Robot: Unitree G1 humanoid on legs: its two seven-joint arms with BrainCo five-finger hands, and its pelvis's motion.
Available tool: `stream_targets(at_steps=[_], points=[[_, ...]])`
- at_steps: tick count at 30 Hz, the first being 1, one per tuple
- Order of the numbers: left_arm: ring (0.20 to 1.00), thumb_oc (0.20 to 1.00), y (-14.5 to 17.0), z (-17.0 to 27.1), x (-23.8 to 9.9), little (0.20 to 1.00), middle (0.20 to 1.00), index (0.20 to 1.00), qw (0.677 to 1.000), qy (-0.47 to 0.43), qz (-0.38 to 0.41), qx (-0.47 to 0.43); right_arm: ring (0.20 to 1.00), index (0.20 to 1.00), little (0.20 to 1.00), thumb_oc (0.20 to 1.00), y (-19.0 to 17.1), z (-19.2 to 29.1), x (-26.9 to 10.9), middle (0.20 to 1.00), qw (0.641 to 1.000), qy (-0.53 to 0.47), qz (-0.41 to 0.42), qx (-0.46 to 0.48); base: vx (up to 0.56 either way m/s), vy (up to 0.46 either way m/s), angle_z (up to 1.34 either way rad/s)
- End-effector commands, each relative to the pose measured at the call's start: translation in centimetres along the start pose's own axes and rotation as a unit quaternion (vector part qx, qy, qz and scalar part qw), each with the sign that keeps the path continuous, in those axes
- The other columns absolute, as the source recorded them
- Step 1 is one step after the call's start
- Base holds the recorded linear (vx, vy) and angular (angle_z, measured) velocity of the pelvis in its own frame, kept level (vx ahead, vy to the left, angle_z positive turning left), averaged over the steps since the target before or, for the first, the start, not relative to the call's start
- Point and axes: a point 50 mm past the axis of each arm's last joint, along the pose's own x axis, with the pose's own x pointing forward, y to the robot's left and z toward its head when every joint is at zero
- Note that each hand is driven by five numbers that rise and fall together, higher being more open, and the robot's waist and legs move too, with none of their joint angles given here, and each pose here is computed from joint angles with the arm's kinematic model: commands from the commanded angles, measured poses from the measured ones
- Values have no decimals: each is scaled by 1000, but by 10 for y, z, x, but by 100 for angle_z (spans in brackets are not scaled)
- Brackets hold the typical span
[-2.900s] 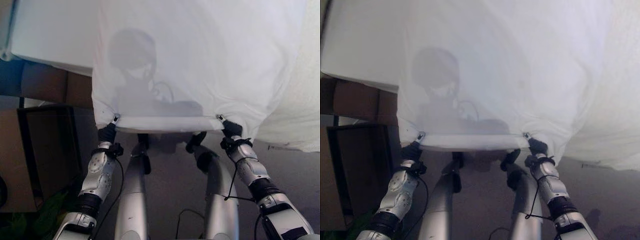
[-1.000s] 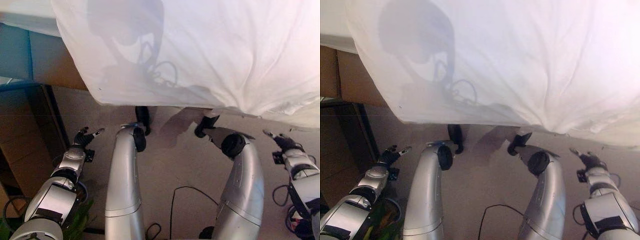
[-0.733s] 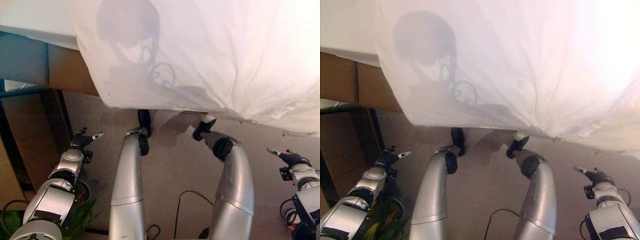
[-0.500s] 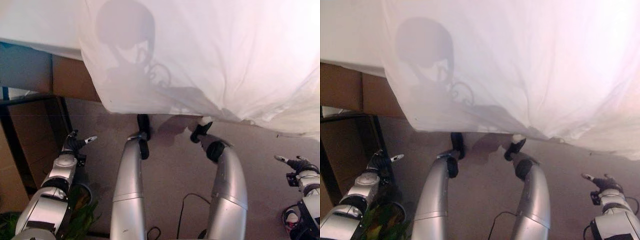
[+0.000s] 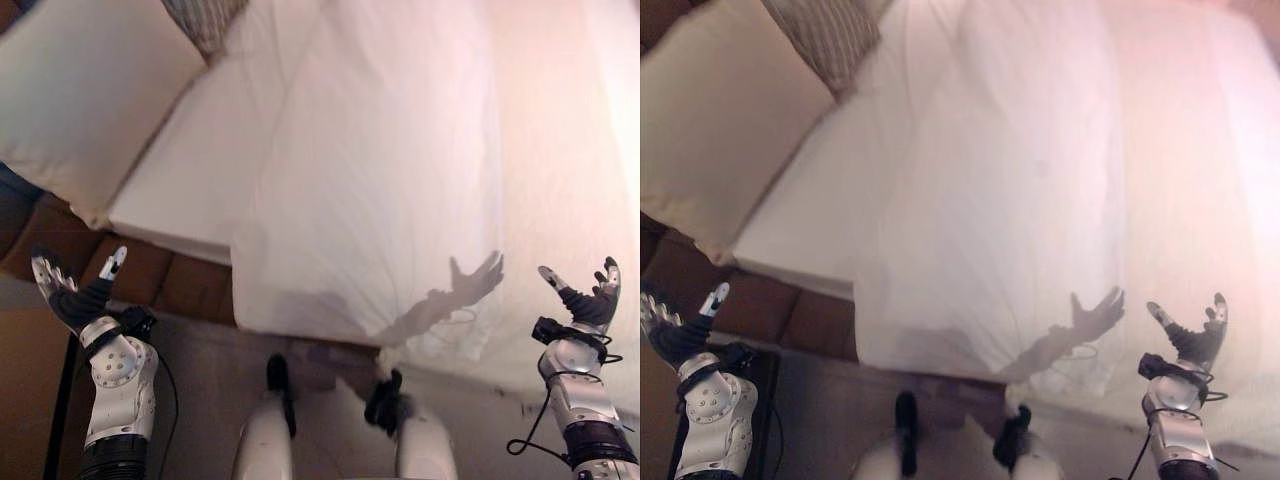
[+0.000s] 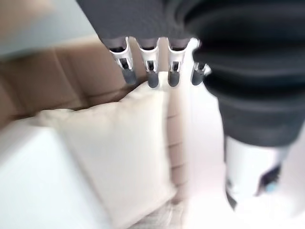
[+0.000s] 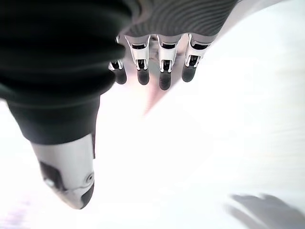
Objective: Make the bed
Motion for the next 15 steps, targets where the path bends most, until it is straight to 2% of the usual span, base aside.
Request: stream_targets(at_steps=[1, 5, 7, 9, 10, 12, 14, 15], points=[[1000, 1000, -6, 47, 11, 1000, 1000, 1000, 990, -143, 3, -5, 1000, 1000, 1000, 1000, -4, 48, 11, 1000, 990, -139, -1, 1, 202, 47, 11], [1000, 1000, -15, 66, 9, 1000, 1000, 1000, 980, -195, -21, -23, 1000, 1000, 1000, 1000, 8, 70, 5, 1000, 981, -190, 30, 30, 121, 55, 3], [1000, 1000, -35, 78, 2, 1000, 1000, 1000, 969, -193, -117, -99, 1000, 1000, 1000, 1000, 34, 88, -9, 1000, 964, -205, 128, 111, 62, 69, -10], [1000, 1000, -36, 76, 2, 1000, 1000, 1000, 966, -182, -141, -116, 1000, 1000, 1000, 1000, 36, 87, -10, 1000, 961, -199, 148, 121, 80, 44, -10], [1000, 1000, -45, 67, -1, 1000, 1000, 1000, 955, -148, -228, -121, 1000, 1000, 1000, 1000, 50, 86, -19, 1000, 943, -189, 233, 141, 115, 49, -9], [1000, 1000, -59, 55, -5, 1000, 1000, 1000, 934, -106, -319, -122, 1000, 1000, 1000, 1000, 66, 81, -26, 1000, 923, -164, 313, 153, 122, 57, -7], [1000, 1000, -76, 42, -13, 1000, 1000, 1000, 919, -61, -360, -148, 1000, 1000, 1000, 1000, 81, 84, -31, 1000, 908, -156, 354, 159, 35, 43, -12], [1000, 1000, -96, 37, -19, 1000, 1000, 1000, 904, -31, -387, -180, 1000, 1000, 1000, 1000, 100, 89, -34, 1000, 894, -152, 387, 166, -119, 44, -8]])
